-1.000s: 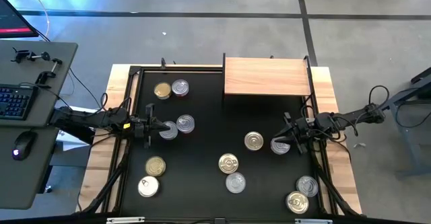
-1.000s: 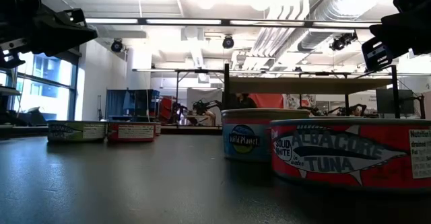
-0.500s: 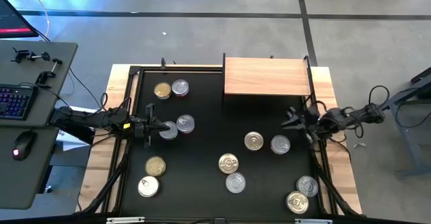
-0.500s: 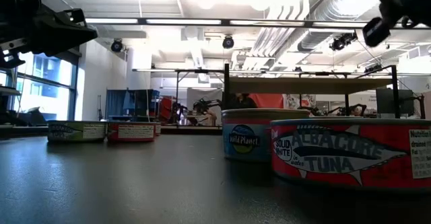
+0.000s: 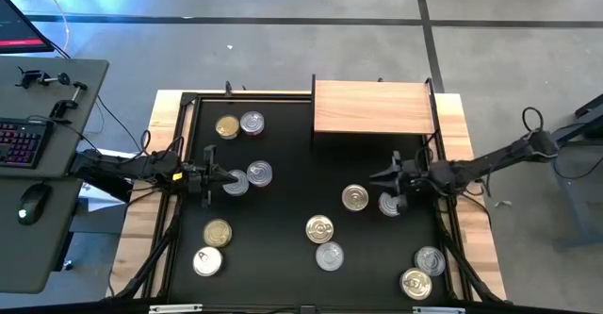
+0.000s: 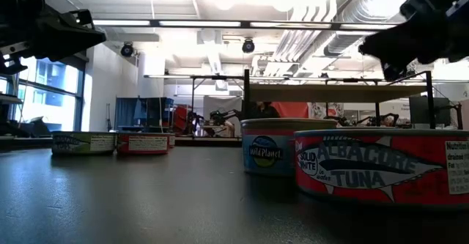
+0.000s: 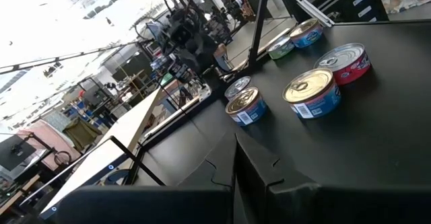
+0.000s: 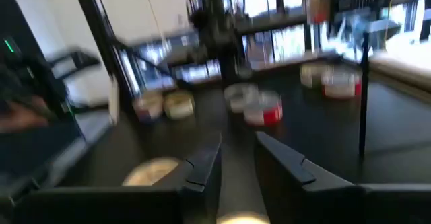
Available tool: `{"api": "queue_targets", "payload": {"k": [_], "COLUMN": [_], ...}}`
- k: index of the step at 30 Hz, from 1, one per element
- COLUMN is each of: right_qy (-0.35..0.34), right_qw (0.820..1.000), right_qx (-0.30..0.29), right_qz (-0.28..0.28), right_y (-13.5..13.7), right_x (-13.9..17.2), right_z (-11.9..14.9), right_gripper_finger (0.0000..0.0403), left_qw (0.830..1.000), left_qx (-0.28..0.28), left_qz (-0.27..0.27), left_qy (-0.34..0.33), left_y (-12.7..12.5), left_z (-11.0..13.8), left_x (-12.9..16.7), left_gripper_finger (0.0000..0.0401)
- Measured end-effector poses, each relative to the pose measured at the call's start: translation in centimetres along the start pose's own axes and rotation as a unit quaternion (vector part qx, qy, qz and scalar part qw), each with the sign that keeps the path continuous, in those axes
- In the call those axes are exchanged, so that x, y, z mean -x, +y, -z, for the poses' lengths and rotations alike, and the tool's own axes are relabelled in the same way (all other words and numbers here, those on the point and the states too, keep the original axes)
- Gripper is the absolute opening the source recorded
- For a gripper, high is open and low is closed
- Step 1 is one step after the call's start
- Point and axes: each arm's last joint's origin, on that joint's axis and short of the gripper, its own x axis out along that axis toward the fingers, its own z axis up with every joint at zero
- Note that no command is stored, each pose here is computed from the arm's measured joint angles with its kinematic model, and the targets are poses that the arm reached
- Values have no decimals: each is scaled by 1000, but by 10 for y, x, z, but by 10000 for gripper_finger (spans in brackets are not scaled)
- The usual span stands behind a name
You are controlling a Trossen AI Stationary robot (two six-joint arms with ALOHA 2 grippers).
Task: Stack canned seafood by type on shelf
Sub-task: Put the blue tuna can on the shelf
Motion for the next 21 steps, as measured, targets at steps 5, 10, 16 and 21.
{"api": "queue_targets", "payload": {"k": [5,10,16,21], "right_qy": [81,198,292,339], "right_qw": [994,968,932,912], "right_qx": [78,151,212,223], "right_qz": [5,3,16,56], "right_y": [10,28,56,64], "right_x": [-21,-47,-74,-84], "right_z": [-6,-12,3,33], "right_gripper_finger": [143,166,167,167], "left_qw": [1000,1000,1000,999], "left_qx": [0,-4,-17,-33], "left_qz": [0,0,0,-1], "left_qy": [0,0,0,0], "left_y": [0,0,0,0], "left_z": [0,0,0,0], "left_x": [0,0,0,0], "left_gripper_finger": [0,0,0,0]}}
